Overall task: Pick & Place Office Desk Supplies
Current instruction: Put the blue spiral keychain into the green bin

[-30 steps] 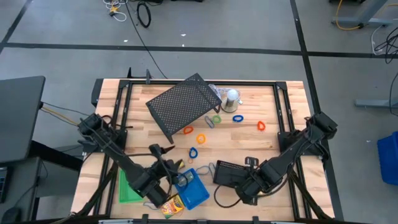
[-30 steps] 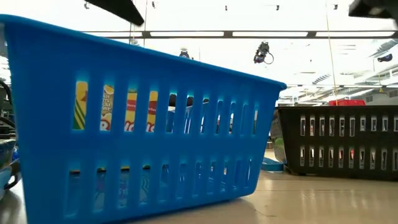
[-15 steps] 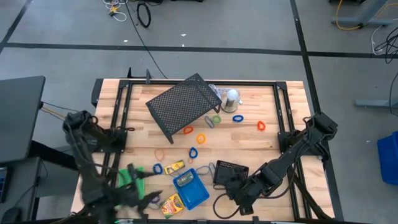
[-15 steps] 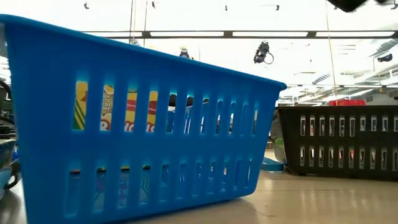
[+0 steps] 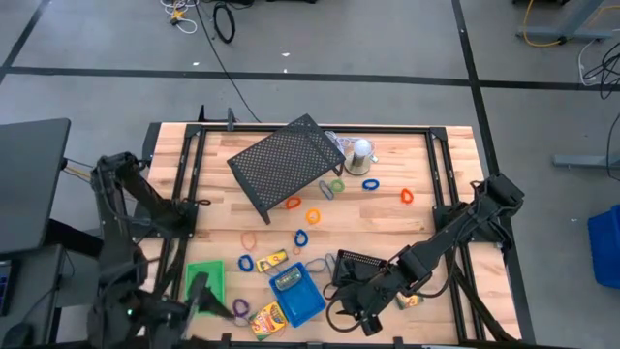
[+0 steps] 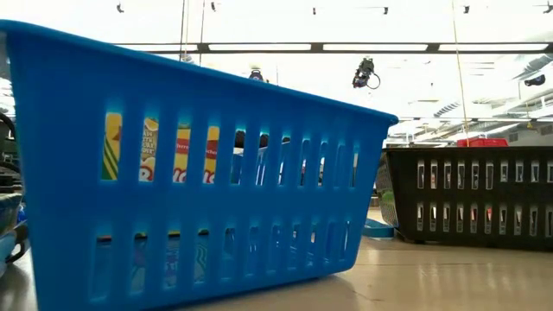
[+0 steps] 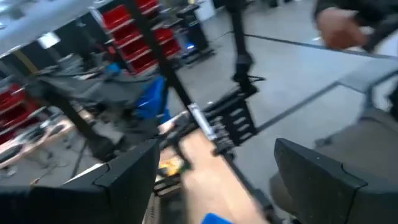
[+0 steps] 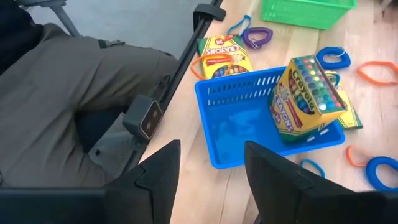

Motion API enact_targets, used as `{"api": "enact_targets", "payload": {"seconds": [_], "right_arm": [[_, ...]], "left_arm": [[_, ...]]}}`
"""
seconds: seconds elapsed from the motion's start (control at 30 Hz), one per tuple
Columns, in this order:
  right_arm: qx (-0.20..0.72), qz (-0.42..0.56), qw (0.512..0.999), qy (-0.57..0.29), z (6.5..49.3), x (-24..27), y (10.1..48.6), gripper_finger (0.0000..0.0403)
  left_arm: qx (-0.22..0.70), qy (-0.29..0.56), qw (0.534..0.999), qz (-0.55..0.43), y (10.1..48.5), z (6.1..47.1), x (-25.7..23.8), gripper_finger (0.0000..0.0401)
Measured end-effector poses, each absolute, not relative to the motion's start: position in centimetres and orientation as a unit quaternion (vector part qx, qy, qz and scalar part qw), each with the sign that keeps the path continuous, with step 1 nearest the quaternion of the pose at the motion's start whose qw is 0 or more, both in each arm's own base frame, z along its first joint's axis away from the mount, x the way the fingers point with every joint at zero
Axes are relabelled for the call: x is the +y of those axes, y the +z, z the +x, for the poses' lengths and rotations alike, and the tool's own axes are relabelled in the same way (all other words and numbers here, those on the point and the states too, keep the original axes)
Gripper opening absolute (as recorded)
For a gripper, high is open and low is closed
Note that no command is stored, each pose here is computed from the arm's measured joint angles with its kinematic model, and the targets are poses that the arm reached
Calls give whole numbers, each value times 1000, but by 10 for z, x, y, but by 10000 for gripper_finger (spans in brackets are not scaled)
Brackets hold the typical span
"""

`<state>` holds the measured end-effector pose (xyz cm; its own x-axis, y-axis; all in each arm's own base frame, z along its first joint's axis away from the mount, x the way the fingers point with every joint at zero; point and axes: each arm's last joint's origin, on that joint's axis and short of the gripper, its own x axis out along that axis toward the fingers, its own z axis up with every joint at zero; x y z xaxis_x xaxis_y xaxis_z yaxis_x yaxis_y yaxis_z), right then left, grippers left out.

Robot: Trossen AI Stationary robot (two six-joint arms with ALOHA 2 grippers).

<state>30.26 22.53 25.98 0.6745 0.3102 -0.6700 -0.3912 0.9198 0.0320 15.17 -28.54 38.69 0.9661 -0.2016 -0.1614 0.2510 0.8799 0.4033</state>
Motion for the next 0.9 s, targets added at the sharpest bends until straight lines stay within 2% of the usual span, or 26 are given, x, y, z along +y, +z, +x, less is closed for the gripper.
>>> {"api": "enact_targets", "payload": {"seconds": [0.1,0.27,0.5,0.67,0.9], "right_arm": [[355,-58,912,196,301,227,260,185],[351,-60,912,205,297,233,260,185],[346,-69,912,208,291,241,261,185],[339,-83,917,196,287,245,261,185],[341,-68,921,175,286,245,261,185]], "left_arm": [[69,-103,967,224,389,164,-272,322],[93,-129,963,218,399,175,-240,322],[75,-103,978,166,394,165,-184,322],[28,-79,990,114,359,143,-145,322],[-12,-65,996,53,279,122,-112,322]]}}
